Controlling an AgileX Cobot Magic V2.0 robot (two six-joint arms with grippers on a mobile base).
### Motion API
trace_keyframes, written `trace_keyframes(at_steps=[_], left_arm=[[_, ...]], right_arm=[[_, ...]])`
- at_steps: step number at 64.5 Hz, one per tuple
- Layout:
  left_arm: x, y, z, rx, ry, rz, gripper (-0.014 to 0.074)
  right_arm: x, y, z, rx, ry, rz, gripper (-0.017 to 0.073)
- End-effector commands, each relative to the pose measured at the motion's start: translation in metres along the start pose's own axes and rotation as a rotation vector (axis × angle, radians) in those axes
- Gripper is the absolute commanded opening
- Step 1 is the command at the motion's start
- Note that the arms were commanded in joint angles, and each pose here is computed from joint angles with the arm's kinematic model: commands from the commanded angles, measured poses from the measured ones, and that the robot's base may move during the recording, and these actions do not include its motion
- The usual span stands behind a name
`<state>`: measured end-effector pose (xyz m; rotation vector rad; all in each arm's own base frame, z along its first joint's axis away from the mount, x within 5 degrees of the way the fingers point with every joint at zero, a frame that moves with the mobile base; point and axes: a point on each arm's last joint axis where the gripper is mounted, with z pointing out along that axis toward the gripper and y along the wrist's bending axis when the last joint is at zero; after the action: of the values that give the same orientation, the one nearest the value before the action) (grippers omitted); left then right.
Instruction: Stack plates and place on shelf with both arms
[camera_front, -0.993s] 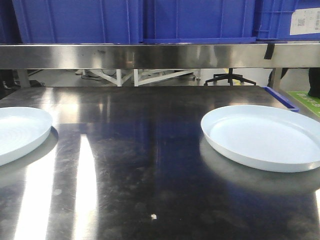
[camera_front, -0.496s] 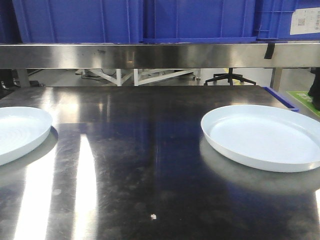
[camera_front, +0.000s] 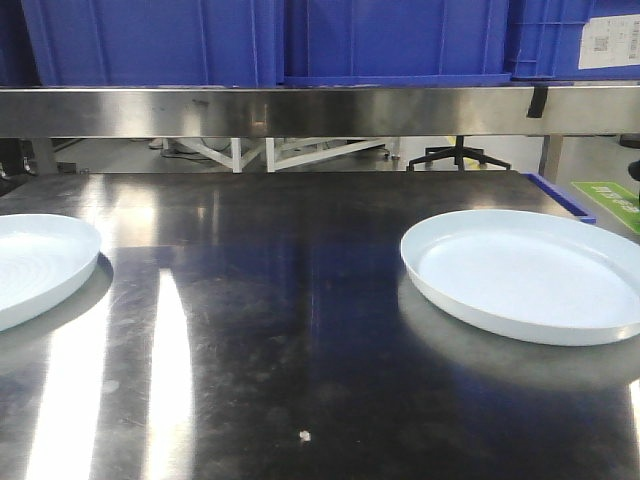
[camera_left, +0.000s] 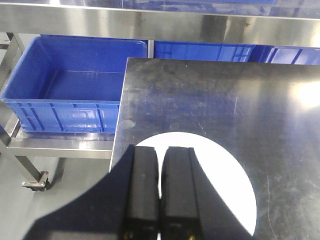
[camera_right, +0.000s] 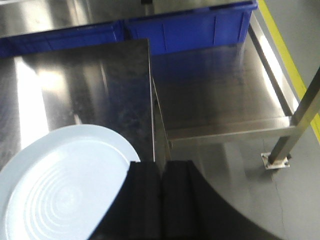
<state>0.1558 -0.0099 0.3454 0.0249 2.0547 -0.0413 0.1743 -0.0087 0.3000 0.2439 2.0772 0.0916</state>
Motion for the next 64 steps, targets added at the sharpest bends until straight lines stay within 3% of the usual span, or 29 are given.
trace_keyframes(at_steps=[1, 15, 22, 23, 27, 31, 39, 48, 56, 64], left_arm=[[-0.017, -0.005, -0.007, 0.032, -0.107, -0.002, 0.0087], [-0.017, -0.007, -0.008, 0.044, -0.107, 0.003, 0.0087], [-0.017, -0.007, -0.007, 0.043, -0.103, 0.003, 0.0087], [-0.016, -0.007, -0.007, 0.043, -0.101, 0.003, 0.0087], [-0.016, -0.007, -0.007, 0.043, -0.097, 0.003, 0.0087], [-0.016, -0.007, -0.007, 0.042, -0.093, 0.003, 0.0087], [-0.016, -0.007, -0.007, 0.042, -0.093, 0.003, 0.0100], [-0.016, -0.007, -0.005, 0.043, -0.092, 0.004, 0.0235], [-0.013, -0.007, 0.012, 0.033, -0.021, 0.012, 0.0473], [-0.005, -0.003, 0.039, 0.000, 0.095, 0.003, 0.0531]], right_arm=[[-0.016, 0.003, 0.005, -0.009, -0.071, -0.020, 0.0048], [-0.004, 0.000, 0.034, 0.016, 0.077, -0.019, 0.0076], [0.000, -0.001, 0.043, 0.023, 0.116, -0.019, 0.0226], [0.001, -0.001, 0.045, 0.024, 0.122, -0.019, 0.0307], [0.002, -0.001, 0.048, 0.026, 0.133, -0.019, 0.0405], [0.003, -0.001, 0.050, 0.027, 0.140, -0.019, 0.0449], [0.003, -0.001, 0.050, 0.027, 0.136, -0.018, 0.0448], [0.002, -0.001, 0.050, 0.025, 0.127, -0.018, 0.0448], [0.001, -0.001, 0.050, 0.022, 0.120, -0.011, 0.0448], [0.000, 0.000, 0.050, 0.016, 0.108, 0.007, 0.0448]])
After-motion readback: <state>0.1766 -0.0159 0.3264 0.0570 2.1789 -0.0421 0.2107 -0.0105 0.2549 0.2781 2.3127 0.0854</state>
